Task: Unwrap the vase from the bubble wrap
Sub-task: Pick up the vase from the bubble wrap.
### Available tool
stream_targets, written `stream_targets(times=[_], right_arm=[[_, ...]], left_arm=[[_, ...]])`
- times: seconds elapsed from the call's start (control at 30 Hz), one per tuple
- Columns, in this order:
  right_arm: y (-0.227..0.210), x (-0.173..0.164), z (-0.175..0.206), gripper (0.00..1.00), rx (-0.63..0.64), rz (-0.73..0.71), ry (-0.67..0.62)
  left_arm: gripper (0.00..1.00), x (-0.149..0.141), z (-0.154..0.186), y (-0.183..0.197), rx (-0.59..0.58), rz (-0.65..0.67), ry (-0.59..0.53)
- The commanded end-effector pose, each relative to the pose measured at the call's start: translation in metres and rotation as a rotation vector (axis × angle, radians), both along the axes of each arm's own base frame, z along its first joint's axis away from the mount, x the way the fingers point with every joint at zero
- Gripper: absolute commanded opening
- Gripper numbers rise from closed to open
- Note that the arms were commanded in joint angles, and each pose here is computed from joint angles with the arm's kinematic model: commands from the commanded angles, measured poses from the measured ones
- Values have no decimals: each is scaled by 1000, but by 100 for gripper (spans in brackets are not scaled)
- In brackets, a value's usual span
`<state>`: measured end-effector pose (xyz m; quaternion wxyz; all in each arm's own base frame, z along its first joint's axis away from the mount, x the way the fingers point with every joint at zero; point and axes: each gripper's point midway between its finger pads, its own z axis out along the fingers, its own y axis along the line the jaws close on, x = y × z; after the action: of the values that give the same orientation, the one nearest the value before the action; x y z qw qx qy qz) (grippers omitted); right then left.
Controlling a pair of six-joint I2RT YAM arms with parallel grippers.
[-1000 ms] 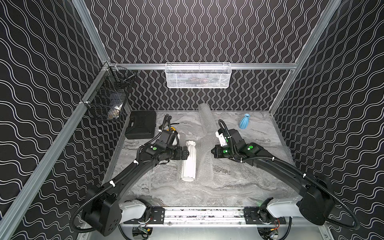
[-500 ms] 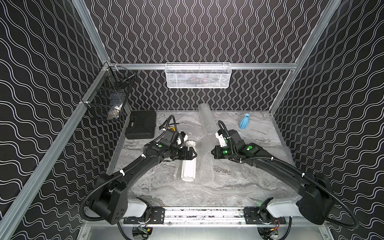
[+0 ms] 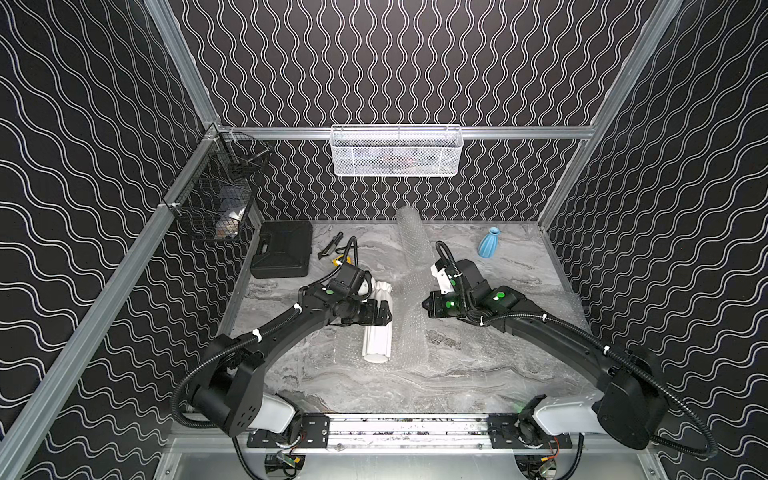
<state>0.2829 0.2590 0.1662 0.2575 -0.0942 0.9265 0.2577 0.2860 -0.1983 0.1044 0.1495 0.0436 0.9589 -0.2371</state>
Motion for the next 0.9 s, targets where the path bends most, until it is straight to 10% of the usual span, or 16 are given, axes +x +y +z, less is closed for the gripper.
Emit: stream_targets(times=[0.0, 0.87], right_arm=[[2, 2, 2, 0, 12, -2, -10], [4, 2, -3, 0, 16, 1, 2]], left_arm=[[99, -4, -11, 2, 46, -7, 21], [99, -17, -57, -17, 102, -2, 93]])
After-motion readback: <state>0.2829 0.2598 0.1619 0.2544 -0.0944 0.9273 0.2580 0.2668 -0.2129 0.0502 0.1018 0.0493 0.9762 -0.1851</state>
